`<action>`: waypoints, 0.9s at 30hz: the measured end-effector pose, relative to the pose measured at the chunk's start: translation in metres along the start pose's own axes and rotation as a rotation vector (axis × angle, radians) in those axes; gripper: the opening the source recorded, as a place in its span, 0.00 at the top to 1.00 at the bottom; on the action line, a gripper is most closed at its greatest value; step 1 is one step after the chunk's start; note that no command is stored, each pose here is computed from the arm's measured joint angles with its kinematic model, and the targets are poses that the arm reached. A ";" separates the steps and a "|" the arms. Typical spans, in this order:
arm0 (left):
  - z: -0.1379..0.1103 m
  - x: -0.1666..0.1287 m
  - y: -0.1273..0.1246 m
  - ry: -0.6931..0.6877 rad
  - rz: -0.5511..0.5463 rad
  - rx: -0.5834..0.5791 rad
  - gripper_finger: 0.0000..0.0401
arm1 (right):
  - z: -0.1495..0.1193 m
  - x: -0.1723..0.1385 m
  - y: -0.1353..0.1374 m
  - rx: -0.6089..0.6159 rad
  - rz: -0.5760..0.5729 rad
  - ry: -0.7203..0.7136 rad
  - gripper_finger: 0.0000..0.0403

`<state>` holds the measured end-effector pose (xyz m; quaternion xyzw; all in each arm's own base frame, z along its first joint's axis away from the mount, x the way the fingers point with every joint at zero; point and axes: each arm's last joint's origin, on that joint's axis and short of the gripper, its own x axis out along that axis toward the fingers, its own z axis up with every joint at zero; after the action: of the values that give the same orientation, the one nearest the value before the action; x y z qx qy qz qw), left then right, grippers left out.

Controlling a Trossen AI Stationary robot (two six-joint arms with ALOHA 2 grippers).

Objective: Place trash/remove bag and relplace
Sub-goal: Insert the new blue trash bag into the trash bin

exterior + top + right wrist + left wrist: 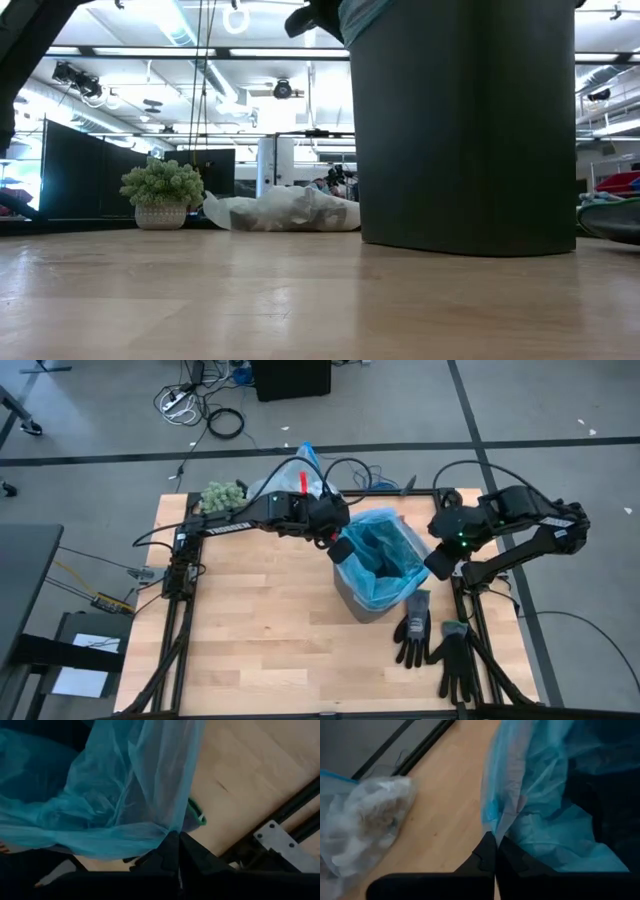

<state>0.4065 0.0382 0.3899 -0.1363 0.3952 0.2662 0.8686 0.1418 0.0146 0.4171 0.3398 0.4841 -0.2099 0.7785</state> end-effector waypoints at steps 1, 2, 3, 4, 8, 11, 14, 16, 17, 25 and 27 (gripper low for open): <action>-0.001 0.001 0.000 0.005 0.002 -0.011 0.99 | -0.001 0.001 0.000 -0.005 0.001 0.007 1.00; -0.002 0.003 0.000 0.009 0.004 -0.014 0.99 | -0.002 0.001 0.001 -0.012 0.006 0.016 1.00; -0.003 0.004 -0.001 0.015 0.007 -0.018 0.99 | -0.002 0.002 0.002 -0.021 0.010 0.023 1.00; -0.004 0.005 -0.001 0.021 0.009 -0.025 0.99 | -0.003 0.002 0.002 -0.028 0.013 0.027 1.00; -0.007 0.012 -0.001 0.037 0.017 -0.027 0.99 | -0.005 0.002 0.004 -0.068 0.022 0.036 1.00; -0.010 0.018 -0.002 0.048 0.022 -0.025 0.99 | -0.003 0.005 0.009 -0.111 0.029 0.035 1.00; -0.010 0.020 -0.001 0.039 0.021 -0.035 0.99 | 0.000 0.012 0.016 -0.163 0.019 0.046 1.00; -0.009 0.020 0.000 0.036 0.021 -0.040 0.99 | 0.002 0.018 0.019 -0.194 0.007 0.062 1.00; -0.008 0.021 0.000 0.033 0.021 -0.041 0.99 | 0.002 0.022 0.021 -0.210 0.006 0.077 1.00; -0.004 0.024 0.008 0.018 0.043 -0.052 0.99 | 0.005 0.055 0.032 -0.295 0.057 0.087 1.00; -0.003 0.024 0.011 0.016 0.052 -0.042 0.99 | 0.008 0.061 0.035 -0.309 0.089 0.055 1.00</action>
<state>0.4118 0.0550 0.3694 -0.1464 0.3997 0.2961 0.8551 0.1969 0.0325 0.3763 0.2430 0.5162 -0.0888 0.8165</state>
